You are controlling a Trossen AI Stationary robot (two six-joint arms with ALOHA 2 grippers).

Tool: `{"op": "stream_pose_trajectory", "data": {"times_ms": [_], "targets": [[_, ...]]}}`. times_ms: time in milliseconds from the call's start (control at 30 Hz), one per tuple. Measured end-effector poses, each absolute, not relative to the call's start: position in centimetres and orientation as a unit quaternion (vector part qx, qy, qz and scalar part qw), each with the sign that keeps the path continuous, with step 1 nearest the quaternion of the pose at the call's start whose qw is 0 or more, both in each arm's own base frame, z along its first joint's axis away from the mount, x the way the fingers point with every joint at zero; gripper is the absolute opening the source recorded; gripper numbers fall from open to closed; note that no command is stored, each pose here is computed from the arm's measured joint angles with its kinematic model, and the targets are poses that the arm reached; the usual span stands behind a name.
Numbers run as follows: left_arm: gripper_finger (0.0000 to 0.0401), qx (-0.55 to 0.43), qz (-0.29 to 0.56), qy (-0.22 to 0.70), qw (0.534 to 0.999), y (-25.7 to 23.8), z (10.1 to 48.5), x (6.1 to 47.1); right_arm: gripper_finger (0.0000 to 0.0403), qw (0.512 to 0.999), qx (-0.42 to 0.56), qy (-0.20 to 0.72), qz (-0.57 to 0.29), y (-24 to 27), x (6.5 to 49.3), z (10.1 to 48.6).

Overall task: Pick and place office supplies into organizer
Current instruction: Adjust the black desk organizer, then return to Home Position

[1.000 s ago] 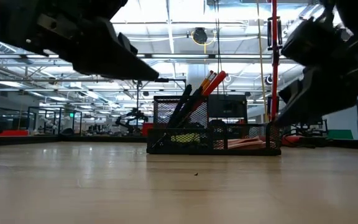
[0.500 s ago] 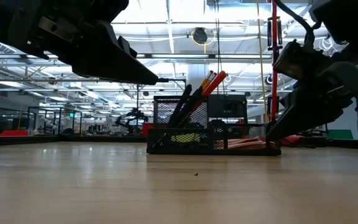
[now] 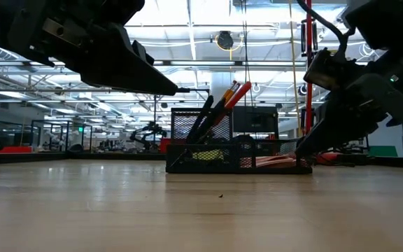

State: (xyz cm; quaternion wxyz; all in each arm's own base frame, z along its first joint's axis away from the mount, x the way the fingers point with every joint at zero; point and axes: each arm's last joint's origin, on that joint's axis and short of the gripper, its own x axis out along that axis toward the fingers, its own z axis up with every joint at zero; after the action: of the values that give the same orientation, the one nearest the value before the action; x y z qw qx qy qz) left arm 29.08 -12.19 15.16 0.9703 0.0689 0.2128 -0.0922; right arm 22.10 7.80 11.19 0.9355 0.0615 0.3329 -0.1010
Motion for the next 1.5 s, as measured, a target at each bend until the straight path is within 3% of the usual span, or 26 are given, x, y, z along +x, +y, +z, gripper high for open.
{"op": "stream_pose_trajectory", "data": {"times_ms": [167,433,567,733,867,1100,1300,1500], "targets": [[0.0031,0.071,-0.098,0.213,0.97,-12.2,15.2,29.1,0.0,0.944,0.071,0.317,-0.054,8.4,22.4,11.7],[0.0031,0.102,-0.111,0.161,0.975,-12.5,16.2,29.5,0.0,0.976,0.037,0.212,0.042,8.7,23.1,15.1],[0.003,0.133,-0.103,0.124,0.978,-11.9,19.0,29.8,0.0,0.982,0.018,0.184,0.031,7.4,22.7,17.1],[0.003,0.181,-0.068,0.134,0.972,-10.3,22.6,27.4,0.0,0.985,-0.004,0.164,0.061,5.9,21.3,18.5],[0.0026,0.175,-0.064,0.109,0.977,-10.1,25.0,24.3,0.0,0.991,0.012,0.131,0.028,5.0,19.5,18.5],[0.0009,0.157,-0.054,0.045,0.985,-9.6,22.3,20.1,0.0,0.992,0.024,0.116,-0.041,3.8,16.7,18.4],[0.0005,0.12,-0.02,-0.02,0.992,-7.7,19.4,18.0,0.0,0.998,0.018,0.062,-0.009,3.5,15.1,18.5],[0.0003,0.099,0.0,-0.02,0.995,-6.4,18.5,17.8,0.0,0.999,0.034,-0.002,0.02,2.6,13.6,17.0]]}}
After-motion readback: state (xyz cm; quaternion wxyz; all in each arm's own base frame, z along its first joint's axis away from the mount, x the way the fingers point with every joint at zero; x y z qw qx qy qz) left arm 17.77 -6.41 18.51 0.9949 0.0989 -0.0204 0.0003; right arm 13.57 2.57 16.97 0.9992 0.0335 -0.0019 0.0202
